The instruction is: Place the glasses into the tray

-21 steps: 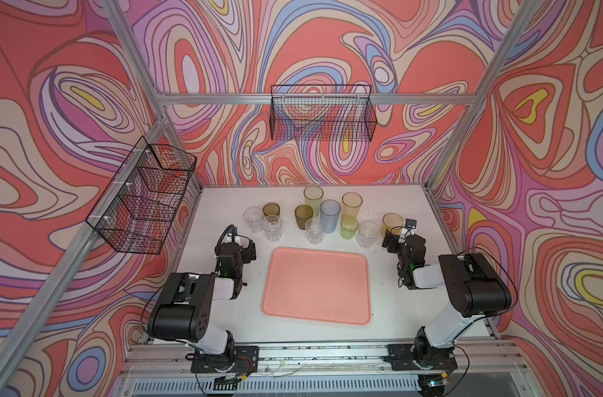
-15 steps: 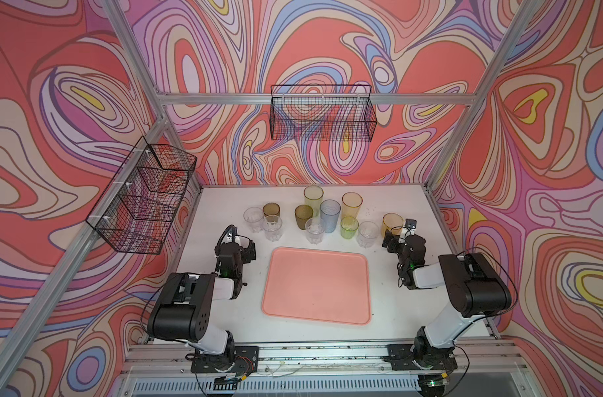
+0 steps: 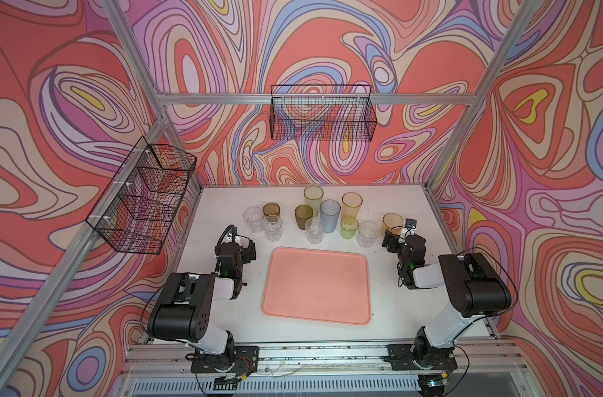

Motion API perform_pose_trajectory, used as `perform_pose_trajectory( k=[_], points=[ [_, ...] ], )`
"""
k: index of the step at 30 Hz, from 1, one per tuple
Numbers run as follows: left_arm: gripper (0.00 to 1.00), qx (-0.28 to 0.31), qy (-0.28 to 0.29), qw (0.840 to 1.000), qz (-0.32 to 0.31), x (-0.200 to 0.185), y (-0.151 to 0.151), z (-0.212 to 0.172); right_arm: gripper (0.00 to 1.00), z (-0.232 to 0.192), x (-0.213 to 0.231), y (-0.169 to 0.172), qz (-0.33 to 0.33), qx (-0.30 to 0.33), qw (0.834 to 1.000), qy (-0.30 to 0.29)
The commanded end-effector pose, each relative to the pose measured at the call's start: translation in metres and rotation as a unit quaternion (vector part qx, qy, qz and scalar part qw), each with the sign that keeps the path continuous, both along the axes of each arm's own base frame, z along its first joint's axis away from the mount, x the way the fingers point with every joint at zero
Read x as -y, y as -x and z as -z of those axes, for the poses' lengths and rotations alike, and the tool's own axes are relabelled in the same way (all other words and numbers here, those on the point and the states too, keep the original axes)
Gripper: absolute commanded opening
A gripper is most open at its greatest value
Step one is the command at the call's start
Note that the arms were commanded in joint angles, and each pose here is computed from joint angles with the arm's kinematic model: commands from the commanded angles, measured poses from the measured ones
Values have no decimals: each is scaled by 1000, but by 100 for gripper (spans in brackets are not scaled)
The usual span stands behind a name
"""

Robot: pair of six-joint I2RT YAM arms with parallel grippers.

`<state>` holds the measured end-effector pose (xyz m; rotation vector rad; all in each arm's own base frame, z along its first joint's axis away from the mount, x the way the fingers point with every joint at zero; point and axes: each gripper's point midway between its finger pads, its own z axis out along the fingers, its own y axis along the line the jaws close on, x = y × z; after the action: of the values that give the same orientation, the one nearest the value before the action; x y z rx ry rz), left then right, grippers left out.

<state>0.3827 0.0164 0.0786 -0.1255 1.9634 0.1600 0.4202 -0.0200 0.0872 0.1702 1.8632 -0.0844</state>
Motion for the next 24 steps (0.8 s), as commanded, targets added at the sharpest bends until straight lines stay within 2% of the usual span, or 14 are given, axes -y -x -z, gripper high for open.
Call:
perform_pose_trajectory(
  k=[1,9,13,20,24],
  points=[
    [100,23,-6,1000,-5,-4,-8,-12,99,-3,3,-5,5,7,1000,4],
    [100,30,-7,1000,7,0,-6,-14,99,-6,4,-4,8,13,1000,7],
    [100,41,-20,999,20,8,1,-28,99,-21,4,1,27,20,999,23],
    [100,43,-28,999,-10,7,14,-50,99,-60,6,21,46,67,996,29],
    [100,46,-17,997,-52,2,23,-64,99,-85,11,34,68,100,992,-17]
  ],
)
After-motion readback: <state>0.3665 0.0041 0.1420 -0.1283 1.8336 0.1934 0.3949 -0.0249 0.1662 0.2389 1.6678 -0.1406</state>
